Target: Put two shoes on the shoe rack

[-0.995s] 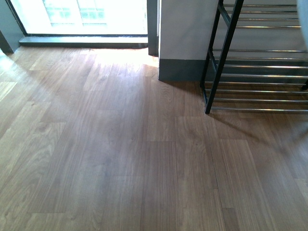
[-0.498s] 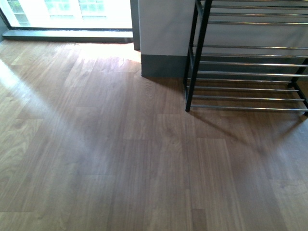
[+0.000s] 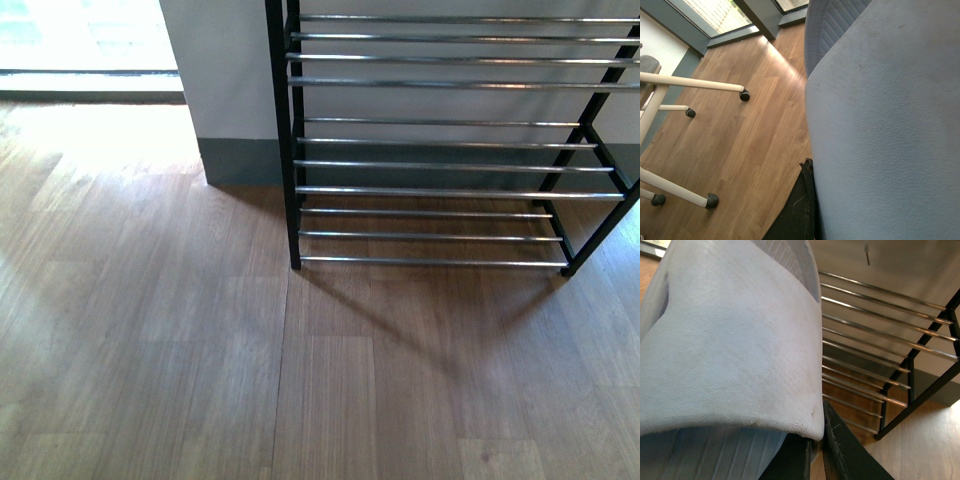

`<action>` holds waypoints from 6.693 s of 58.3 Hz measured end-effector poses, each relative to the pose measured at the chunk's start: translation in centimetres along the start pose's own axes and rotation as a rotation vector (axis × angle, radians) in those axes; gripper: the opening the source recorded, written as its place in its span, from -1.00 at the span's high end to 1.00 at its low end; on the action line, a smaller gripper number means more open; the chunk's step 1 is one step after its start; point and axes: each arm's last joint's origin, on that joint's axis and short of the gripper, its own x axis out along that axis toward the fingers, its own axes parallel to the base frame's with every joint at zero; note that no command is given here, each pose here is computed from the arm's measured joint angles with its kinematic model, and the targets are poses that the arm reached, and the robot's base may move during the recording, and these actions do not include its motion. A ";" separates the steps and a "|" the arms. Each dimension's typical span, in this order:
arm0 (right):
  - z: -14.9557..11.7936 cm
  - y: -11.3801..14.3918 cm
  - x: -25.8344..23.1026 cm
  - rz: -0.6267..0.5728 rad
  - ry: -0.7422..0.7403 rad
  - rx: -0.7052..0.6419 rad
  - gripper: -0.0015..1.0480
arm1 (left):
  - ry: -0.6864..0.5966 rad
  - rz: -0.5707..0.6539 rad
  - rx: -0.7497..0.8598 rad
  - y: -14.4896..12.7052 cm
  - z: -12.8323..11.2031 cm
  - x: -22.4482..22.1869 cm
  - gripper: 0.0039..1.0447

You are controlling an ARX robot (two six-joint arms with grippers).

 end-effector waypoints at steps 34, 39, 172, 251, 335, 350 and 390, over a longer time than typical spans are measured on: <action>0.0 0.0 0.0 0.001 0.002 0.001 0.97 | 0.000 0.001 -0.002 0.0 0.0 0.0 0.96; 0.0 0.0 0.0 0.001 0.002 0.001 0.97 | 0.000 0.002 -0.002 0.0 0.0 0.0 0.96; 5.7 -1.5 28.0 -0.104 0.351 -0.109 -0.17 | -0.001 0.001 -0.003 0.0 0.0 0.0 0.96; -0.9 -1.2 -0.9 -0.297 -0.180 0.194 0.97 | 0.000 0.003 -0.003 0.0 0.0 0.0 0.96; -1.9 0.7 -6.5 -0.301 -0.216 0.188 0.97 | 0.000 0.003 -0.003 0.0 0.0 0.0 0.96; -2.5 1.2 -7.7 -0.300 -0.203 0.190 0.93 | -0.001 0.001 -0.003 0.0 0.0 0.0 0.96; -2.5 1.2 -7.8 -0.300 -0.206 0.193 0.23 | 0.000 0.003 -0.003 0.0 0.0 0.0 0.96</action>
